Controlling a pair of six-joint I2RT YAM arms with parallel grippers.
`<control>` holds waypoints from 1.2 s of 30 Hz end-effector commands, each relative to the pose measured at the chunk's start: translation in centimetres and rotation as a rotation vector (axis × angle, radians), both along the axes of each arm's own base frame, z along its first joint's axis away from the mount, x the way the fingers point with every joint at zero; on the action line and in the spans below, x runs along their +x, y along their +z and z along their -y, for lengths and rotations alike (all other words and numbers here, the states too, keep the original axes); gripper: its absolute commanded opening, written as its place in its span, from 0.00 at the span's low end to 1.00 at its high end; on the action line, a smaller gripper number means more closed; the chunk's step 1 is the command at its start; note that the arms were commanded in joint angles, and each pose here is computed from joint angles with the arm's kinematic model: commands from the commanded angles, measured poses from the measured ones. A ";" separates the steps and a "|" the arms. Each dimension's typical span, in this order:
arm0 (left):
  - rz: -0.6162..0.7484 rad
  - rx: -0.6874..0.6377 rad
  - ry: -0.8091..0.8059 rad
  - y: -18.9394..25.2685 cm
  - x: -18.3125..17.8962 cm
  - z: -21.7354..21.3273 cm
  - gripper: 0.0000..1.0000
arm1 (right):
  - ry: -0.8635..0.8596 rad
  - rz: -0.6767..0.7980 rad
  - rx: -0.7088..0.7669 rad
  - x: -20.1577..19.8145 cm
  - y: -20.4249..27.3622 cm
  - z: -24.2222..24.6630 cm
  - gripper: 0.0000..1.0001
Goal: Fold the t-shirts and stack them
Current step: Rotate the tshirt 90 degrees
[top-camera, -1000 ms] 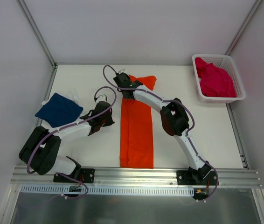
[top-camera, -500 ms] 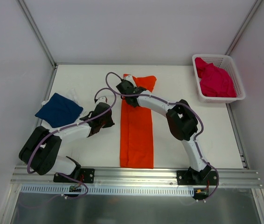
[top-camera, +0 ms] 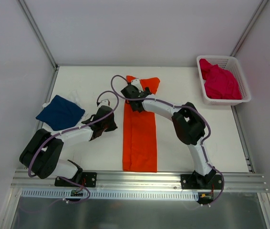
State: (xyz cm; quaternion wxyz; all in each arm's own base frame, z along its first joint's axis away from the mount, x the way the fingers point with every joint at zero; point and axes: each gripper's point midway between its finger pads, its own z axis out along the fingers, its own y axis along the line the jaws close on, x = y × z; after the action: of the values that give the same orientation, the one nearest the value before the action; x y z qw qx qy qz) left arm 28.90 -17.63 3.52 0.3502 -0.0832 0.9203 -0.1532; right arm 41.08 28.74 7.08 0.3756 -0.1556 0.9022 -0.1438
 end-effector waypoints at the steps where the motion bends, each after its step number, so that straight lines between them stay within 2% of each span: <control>1: 0.014 -0.023 -0.026 0.3 0.0 0.8 0.00 | -0.046 0.077 0.071 -0.6 3.4 0.5 0.79; 5: 0.030 -0.028 -0.053 0.7 0.4 1.3 0.00 | -0.047 0.106 0.114 -1.3 5.2 1.0 0.79; 10: 0.015 -0.038 -0.065 0.2 -0.1 1.5 0.00 | -0.088 0.129 0.063 -3.4 6.9 3.4 0.80; 13: 0.010 -0.049 -0.064 -0.1 -0.6 1.4 0.00 | -0.107 0.132 0.084 -4.8 6.9 4.3 0.79; 22: -0.038 -0.146 -0.112 -0.5 -4.9 2.3 0.00 | -0.120 0.044 0.161 -14.1 4.9 6.4 0.79; 26: -0.035 -0.188 -0.149 -0.3 -7.9 3.1 0.00 | -0.108 0.018 0.287 -19.0 3.3 6.5 0.79; 29: -0.013 -0.253 -0.173 0.6 -10.3 3.5 0.00 | -0.094 0.014 0.437 -22.4 2.9 6.9 0.79; 30: 0.022 -0.313 -0.169 2.1 -10.6 3.8 0.00 | -0.110 0.025 0.513 -23.4 3.0 7.5 0.79; 33: 0.023 -0.377 -0.203 2.1 -13.0 3.6 0.00 | -0.091 0.067 0.561 -25.8 3.4 8.7 0.79; 34: 0.060 -0.444 -0.204 3.3 -13.4 3.6 0.00 | -0.123 0.079 0.629 -26.4 3.5 9.4 0.79; 36: 0.048 -0.484 -0.202 3.4 -14.5 3.3 0.00 | -0.085 0.093 0.692 -27.8 3.5 9.3 0.79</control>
State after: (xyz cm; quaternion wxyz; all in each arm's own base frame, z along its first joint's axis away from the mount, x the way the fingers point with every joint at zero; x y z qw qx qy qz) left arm 16.03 -21.06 6.84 0.3491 -0.0397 0.8591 -0.3722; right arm 13.94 20.03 10.18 0.4191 -0.0465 0.9008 0.1037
